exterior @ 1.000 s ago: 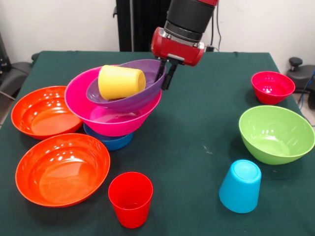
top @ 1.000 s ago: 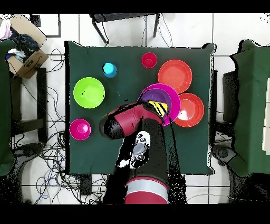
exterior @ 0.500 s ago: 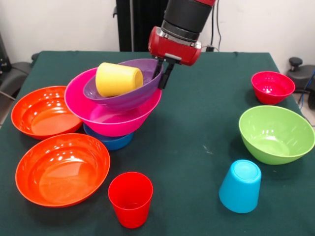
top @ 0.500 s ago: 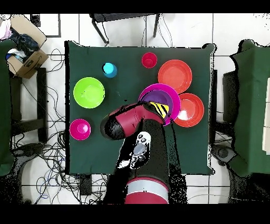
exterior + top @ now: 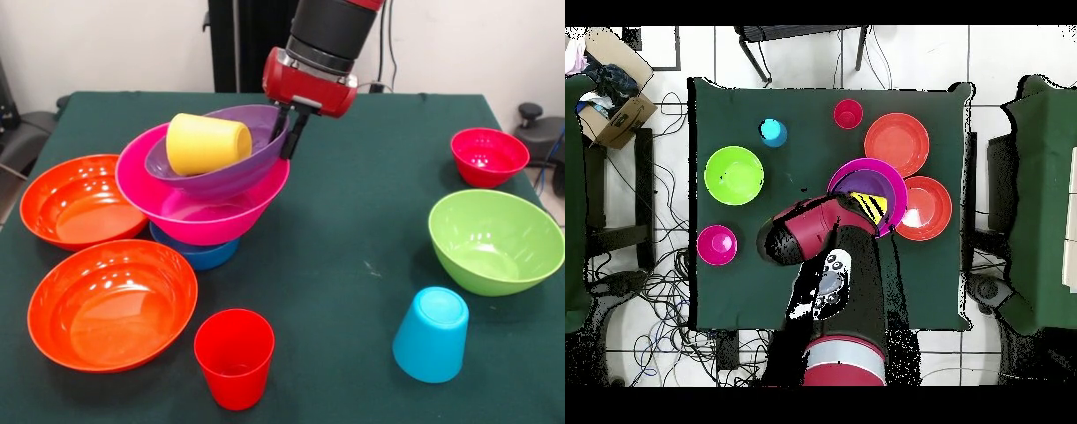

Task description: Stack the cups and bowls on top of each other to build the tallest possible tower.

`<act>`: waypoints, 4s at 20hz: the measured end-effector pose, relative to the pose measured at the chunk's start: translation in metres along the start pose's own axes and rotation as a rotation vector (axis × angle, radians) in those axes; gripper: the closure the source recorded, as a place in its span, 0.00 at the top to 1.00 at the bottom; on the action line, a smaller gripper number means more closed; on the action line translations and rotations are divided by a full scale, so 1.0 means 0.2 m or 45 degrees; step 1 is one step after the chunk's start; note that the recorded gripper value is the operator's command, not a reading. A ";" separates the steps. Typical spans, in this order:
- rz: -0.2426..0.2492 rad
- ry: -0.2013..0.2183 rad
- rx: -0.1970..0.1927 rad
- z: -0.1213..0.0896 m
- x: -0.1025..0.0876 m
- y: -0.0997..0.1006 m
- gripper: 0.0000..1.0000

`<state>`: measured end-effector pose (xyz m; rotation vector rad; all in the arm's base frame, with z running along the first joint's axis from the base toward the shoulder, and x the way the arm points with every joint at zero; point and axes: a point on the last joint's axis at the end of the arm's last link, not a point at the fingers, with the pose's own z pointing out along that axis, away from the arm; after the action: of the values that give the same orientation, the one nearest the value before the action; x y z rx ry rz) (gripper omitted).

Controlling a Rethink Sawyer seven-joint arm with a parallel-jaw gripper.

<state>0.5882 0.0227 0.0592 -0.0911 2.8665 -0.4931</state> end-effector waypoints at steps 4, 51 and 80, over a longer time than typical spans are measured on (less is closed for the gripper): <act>0.000 0.000 0.001 0.00 0.00 0.00 0.00; 0.018 0.127 -0.363 -0.19 -0.25 -1.13 1.00; -1.938 -0.368 -0.787 -0.29 -0.32 -0.92 1.00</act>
<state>0.6410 -0.1263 0.1877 -2.1986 1.9963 0.2437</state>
